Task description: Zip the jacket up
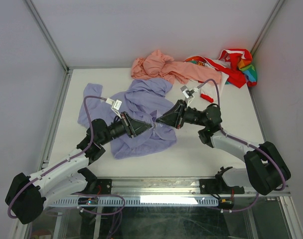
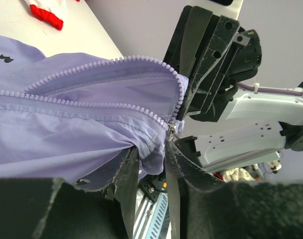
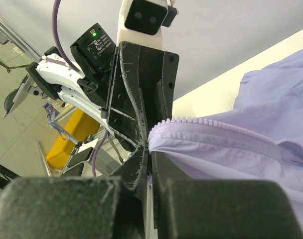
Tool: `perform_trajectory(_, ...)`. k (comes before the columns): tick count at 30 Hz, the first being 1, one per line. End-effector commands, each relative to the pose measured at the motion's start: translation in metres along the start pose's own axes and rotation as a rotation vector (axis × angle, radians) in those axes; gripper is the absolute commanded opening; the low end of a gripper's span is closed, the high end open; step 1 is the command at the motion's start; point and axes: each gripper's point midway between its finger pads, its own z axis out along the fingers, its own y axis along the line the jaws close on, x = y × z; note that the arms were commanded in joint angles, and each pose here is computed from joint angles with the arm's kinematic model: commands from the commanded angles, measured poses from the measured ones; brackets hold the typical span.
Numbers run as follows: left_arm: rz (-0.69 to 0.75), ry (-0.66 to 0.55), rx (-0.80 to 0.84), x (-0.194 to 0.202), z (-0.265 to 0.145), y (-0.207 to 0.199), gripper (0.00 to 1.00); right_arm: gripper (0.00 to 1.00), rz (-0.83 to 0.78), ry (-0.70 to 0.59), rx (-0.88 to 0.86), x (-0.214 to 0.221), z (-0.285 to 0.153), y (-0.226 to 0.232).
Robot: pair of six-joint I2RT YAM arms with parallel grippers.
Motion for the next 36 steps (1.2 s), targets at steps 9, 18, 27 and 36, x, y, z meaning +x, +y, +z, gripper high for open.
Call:
perform_trajectory(9,-0.054,-0.062,0.129,-0.025,0.004,-0.035,0.22,0.00,-0.049,-0.031,-0.025,-0.011,0.000,0.008)
perform_trajectory(18,-0.052,-0.049,0.140,-0.025,0.009,-0.036,0.00,0.00,-0.046,-0.031,-0.026,-0.011,0.001,0.007)
perform_trajectory(27,0.022,0.088,0.121,-0.009,0.007,-0.037,0.00,0.00,-0.090,-0.046,-0.010,-0.035,0.012,-0.002)
perform_trajectory(36,0.008,0.197,0.038,0.009,0.007,-0.016,0.00,0.00,-0.126,-0.041,-0.027,-0.055,0.028,-0.011)
